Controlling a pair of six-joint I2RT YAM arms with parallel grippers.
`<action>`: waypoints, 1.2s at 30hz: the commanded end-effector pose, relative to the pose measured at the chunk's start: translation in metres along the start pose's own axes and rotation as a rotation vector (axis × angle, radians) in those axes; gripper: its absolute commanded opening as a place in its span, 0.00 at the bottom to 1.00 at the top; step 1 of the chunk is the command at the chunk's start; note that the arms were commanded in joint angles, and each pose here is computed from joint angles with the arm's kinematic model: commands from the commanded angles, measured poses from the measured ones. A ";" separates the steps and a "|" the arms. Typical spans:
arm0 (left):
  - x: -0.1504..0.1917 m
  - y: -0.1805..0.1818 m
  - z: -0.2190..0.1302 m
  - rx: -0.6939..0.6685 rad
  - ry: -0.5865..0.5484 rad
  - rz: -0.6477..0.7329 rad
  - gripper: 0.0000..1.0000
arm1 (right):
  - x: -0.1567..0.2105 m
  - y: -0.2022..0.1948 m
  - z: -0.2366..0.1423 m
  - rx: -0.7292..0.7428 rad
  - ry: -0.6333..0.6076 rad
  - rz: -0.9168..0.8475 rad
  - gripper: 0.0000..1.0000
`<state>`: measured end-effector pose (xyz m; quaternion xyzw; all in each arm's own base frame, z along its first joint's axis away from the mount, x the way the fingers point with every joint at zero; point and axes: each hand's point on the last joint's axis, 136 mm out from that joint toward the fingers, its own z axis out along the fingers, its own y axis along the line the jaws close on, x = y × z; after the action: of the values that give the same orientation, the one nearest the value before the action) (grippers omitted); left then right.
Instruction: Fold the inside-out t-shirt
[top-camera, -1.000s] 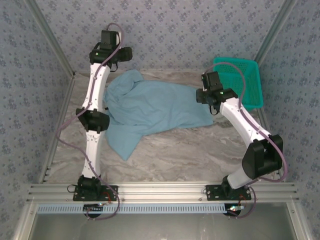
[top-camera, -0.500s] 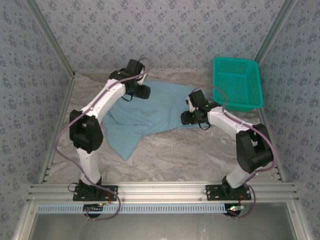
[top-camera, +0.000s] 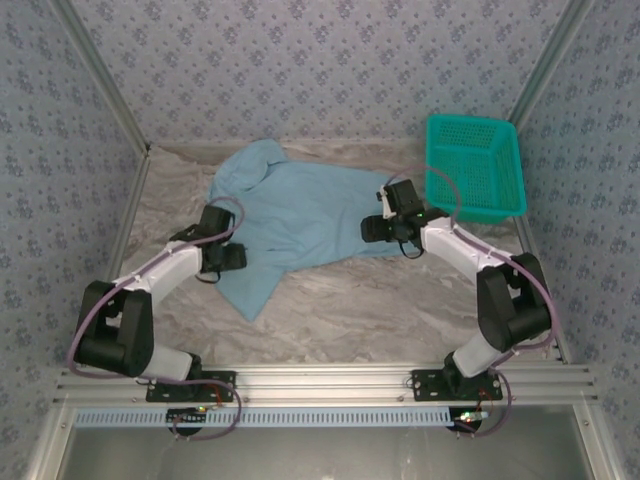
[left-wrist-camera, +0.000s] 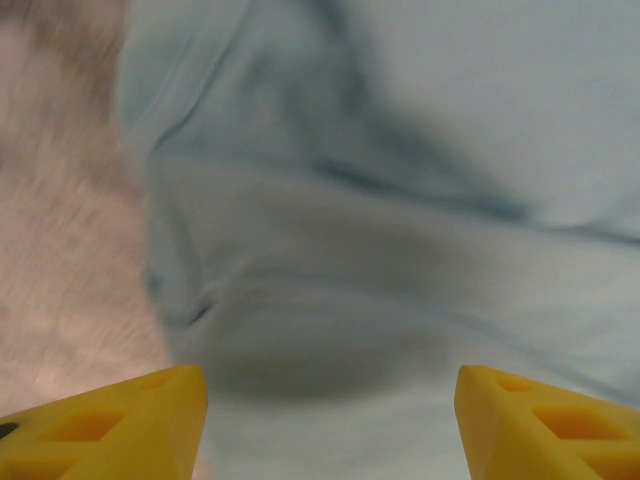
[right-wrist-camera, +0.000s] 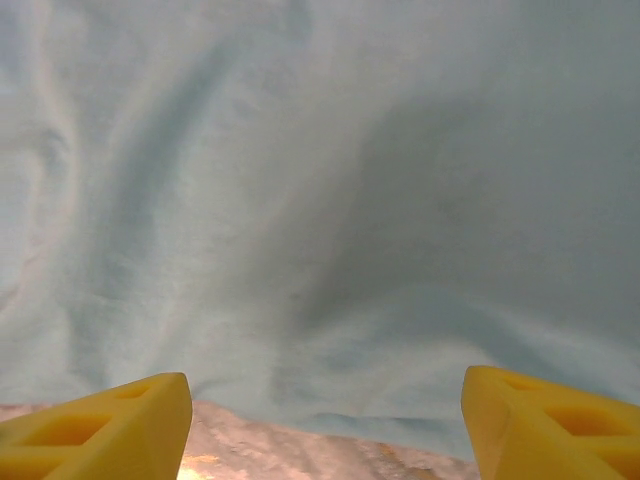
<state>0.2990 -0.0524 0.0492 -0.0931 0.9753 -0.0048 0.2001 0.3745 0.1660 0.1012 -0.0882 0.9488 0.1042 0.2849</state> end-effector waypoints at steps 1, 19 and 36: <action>-0.014 0.000 -0.005 0.041 -0.077 -0.082 0.67 | 0.001 -0.010 0.012 0.091 0.054 0.040 0.74; -0.041 -0.022 0.009 0.154 -0.143 -0.132 0.00 | 0.032 -0.071 0.007 0.231 0.189 0.105 0.74; -0.106 -0.028 -0.159 0.458 -0.464 -0.264 0.00 | 0.058 0.067 -0.003 -0.061 -0.009 -0.410 0.62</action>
<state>0.3449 -0.0596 0.2219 -0.1741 0.8592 -0.2079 0.4339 0.3063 0.2100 0.0812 -0.2545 0.9216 0.0838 0.2808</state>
